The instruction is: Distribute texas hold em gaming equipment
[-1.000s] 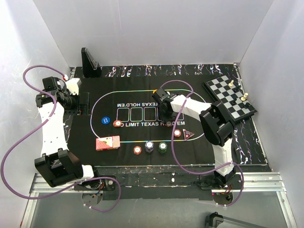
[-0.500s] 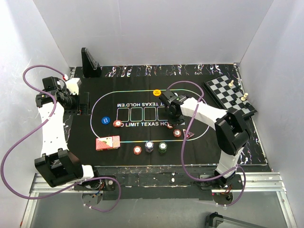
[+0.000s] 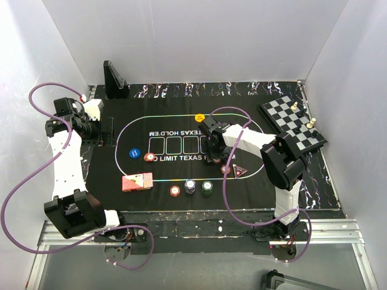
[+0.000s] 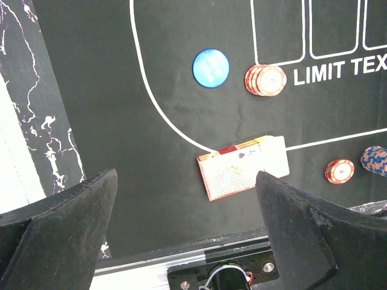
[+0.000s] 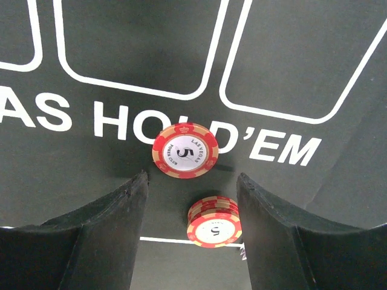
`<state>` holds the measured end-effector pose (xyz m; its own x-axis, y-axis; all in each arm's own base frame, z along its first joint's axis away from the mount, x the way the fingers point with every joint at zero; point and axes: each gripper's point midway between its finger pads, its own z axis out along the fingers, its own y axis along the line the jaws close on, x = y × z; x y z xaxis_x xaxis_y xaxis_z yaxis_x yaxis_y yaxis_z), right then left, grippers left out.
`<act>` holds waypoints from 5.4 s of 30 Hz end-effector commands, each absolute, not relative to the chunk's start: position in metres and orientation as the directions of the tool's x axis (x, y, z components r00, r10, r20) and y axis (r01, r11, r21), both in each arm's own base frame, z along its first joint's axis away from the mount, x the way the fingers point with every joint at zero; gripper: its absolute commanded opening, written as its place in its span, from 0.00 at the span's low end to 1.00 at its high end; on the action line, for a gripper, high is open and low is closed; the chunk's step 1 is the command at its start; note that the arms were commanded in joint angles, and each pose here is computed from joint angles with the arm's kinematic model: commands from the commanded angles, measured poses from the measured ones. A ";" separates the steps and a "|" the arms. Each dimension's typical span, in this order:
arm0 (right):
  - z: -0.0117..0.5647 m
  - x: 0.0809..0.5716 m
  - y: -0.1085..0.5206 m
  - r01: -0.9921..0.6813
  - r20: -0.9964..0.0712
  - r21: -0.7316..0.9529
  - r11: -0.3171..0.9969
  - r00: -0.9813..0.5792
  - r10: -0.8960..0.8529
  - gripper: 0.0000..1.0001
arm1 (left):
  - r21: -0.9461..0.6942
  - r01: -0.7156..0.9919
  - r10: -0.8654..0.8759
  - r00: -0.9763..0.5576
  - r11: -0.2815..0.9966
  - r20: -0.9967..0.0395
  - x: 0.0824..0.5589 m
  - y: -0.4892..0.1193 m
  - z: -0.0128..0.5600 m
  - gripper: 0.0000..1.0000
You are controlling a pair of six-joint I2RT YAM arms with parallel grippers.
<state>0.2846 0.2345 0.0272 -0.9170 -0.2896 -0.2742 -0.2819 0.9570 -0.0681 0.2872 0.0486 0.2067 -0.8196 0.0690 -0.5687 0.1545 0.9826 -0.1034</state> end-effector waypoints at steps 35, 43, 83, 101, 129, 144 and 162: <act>0.004 0.301 0.235 -0.250 -0.297 -0.018 0.968 -0.923 -0.244 0.32 | -0.075 0.158 0.080 -0.790 0.985 -0.608 0.284 0.049 0.219 1.00; 0.027 0.312 0.235 -0.257 -0.345 -0.035 0.966 -0.904 -0.253 0.47 | -0.067 0.160 0.086 -0.786 0.985 -0.612 0.282 0.049 0.221 1.00; 0.018 0.330 0.233 -0.208 -0.330 -0.068 0.976 -0.918 -0.218 0.25 | -0.058 0.162 0.093 -0.787 0.985 -0.610 0.285 0.052 0.225 1.00; 0.088 0.292 0.207 -0.178 -0.426 0.003 0.984 -0.890 -0.160 0.19 | -0.071 0.166 0.088 -0.784 0.984 -0.615 0.284 0.049 0.223 1.00; 0.093 0.296 0.298 -0.414 -0.459 0.059 0.908 -0.820 -0.343 0.44 | -0.097 0.165 0.070 -0.782 0.981 -0.620 0.282 0.043 0.225 1.00; 0.048 0.286 0.370 -0.602 -0.435 0.046 0.797 -0.731 -0.526 0.46 | -0.070 0.156 0.081 -0.786 0.985 -0.613 0.284 0.050 0.229 1.00; 0.012 0.264 0.291 -0.523 -0.343 -0.109 0.845 -0.779 -0.526 0.41 | -0.047 0.154 0.092 -0.780 0.987 -0.619 0.287 0.054 0.238 1.00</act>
